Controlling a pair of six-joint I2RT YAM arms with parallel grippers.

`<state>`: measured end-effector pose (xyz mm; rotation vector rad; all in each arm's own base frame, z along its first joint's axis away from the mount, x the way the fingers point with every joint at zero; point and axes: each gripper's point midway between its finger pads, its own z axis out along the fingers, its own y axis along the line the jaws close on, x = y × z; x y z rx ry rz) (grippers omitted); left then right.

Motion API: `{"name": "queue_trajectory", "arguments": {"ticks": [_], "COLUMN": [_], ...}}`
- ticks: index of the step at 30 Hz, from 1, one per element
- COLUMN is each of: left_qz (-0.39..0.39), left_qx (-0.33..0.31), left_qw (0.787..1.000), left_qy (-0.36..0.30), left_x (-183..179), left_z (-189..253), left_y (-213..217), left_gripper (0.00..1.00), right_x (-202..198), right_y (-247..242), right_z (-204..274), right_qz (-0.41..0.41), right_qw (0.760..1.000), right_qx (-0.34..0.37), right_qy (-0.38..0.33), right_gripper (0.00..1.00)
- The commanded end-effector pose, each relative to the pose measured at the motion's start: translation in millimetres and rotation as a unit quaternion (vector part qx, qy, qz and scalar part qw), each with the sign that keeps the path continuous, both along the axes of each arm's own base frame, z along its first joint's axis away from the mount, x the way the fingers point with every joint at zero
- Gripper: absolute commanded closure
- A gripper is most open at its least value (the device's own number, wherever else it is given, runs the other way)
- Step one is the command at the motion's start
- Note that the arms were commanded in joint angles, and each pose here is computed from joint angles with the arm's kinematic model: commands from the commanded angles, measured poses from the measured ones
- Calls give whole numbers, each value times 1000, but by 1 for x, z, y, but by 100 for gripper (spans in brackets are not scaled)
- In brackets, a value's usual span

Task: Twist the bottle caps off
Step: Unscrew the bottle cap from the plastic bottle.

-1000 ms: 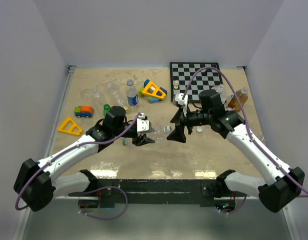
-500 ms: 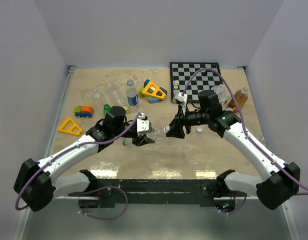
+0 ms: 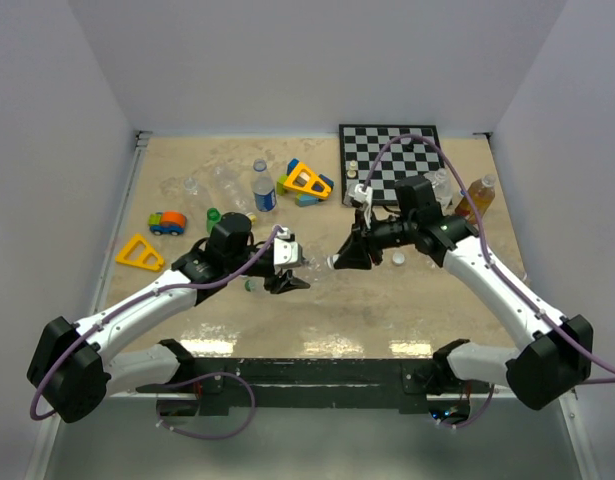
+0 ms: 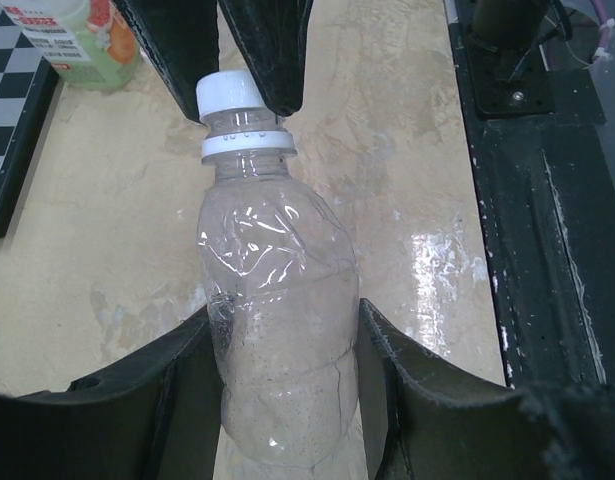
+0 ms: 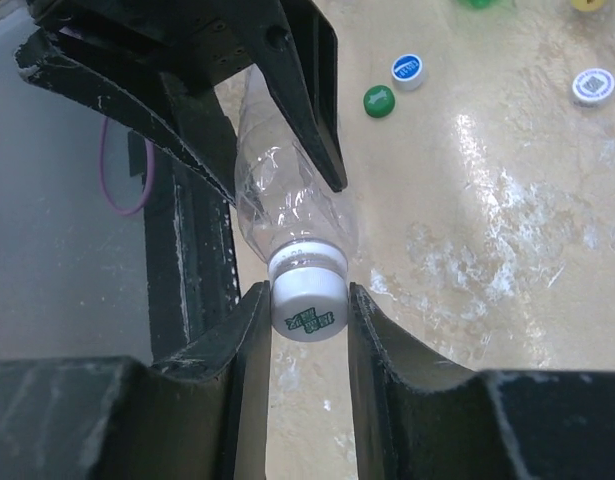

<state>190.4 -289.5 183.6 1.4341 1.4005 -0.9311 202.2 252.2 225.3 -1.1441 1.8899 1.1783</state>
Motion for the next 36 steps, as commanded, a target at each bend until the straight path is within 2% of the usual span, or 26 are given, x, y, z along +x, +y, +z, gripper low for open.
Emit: {"name": "queue_trajectory", "arguments": {"ticks": [1,6,8,11,14,15,17,22,25,27,30,36], "left_qz": [-9,-7,-6,-5,-5,-5,-6,-6,-7,-6,-6,-7], "left_qx": [-23,-23,-21,-23,-21,-22,-21,-21,-22,-21,-21,-22], "left_qw": [999,999,999,999,999,999,999,999,999,999,999,999], "left_qy": [-29,-31,-30,-35,-35,-37,-35,-33,-35,-34,-34,-35], "left_x": [3,4,4,5,5,5,5,5,5,5,5,5], "left_z": [16,16,15,17,16,17,16,15,16,15,15,17], "left_y": [-5,-5,-5,-5,-4,-5,-5,-5,-5,-5,-5,-5], "left_gripper": [100,100,100,100,100,100,100,100,100,100,100,100], "right_x": [-10,-5,3,15,21,24,28,12,1,-6,-10,-17], "right_y": [-2,-7,-1,4,8,10,14,16,18,22,20,5], "right_z": [1,-20,-17,-9,18,26,31,24,21,23,28,43], "right_qz": [124,257,276,291,309,305,291,305,302,299,284,236], "right_qw": [989,944,920,857,781,777,792,804,826,843,871,911], "right_qx": [-27,-125,-154,-185,-165,-163,-162,-133,-111,-93,-72,-24], "right_qy": [-81,-162,-233,-382,-516,-526,-512,-493,-463,-437,-396,-337], "right_gripper": [100,100,100,100,100,100,100,98,83,60,36,2]}}
